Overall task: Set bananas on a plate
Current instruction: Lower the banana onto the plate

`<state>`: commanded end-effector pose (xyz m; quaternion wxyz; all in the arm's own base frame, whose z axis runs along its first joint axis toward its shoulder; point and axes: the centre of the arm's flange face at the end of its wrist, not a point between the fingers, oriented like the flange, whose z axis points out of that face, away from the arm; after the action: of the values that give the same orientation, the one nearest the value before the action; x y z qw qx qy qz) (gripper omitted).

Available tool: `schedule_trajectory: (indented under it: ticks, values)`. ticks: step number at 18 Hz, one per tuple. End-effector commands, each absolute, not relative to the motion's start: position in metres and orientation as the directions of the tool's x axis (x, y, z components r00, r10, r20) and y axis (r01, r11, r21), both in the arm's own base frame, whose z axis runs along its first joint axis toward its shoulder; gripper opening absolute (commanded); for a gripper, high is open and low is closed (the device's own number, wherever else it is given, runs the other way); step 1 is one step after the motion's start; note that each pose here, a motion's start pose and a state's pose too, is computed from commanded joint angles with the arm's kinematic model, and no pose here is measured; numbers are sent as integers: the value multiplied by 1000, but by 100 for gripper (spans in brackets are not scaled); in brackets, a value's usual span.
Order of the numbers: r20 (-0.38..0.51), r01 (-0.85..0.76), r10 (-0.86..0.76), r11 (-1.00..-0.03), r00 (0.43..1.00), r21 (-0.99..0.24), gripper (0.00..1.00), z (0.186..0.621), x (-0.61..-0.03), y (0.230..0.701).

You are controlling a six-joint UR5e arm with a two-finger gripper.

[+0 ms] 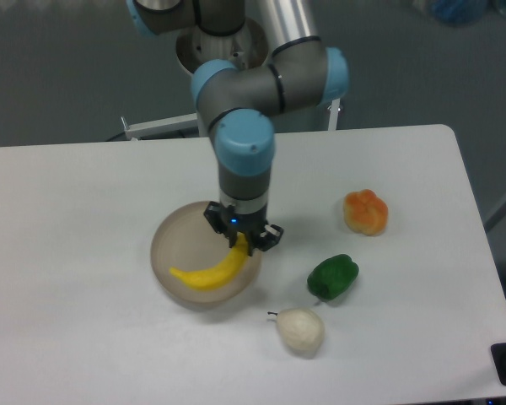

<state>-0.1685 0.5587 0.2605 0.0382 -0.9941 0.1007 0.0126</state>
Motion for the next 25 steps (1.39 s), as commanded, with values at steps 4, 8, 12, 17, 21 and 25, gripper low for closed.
schedule_trajectory:
  ticks: [4,8,12,17,21,25]
  values:
    - [-10,-128,-127,-990,992,-56,32,241,-162,561]
    - [-6,-123,-123,-991,992,-47,32,238,-161,559]
    - [8,-132,-132,-991,991,-27,32,227,-157,551]
    - [14,-136,-136,-991,991,-20,32,222,-156,550]
    - [17,-133,-133,-991,991,-9,33,211,-158,552]
    - [18,-131,-131,-991,991,-2,33,201,-159,555]
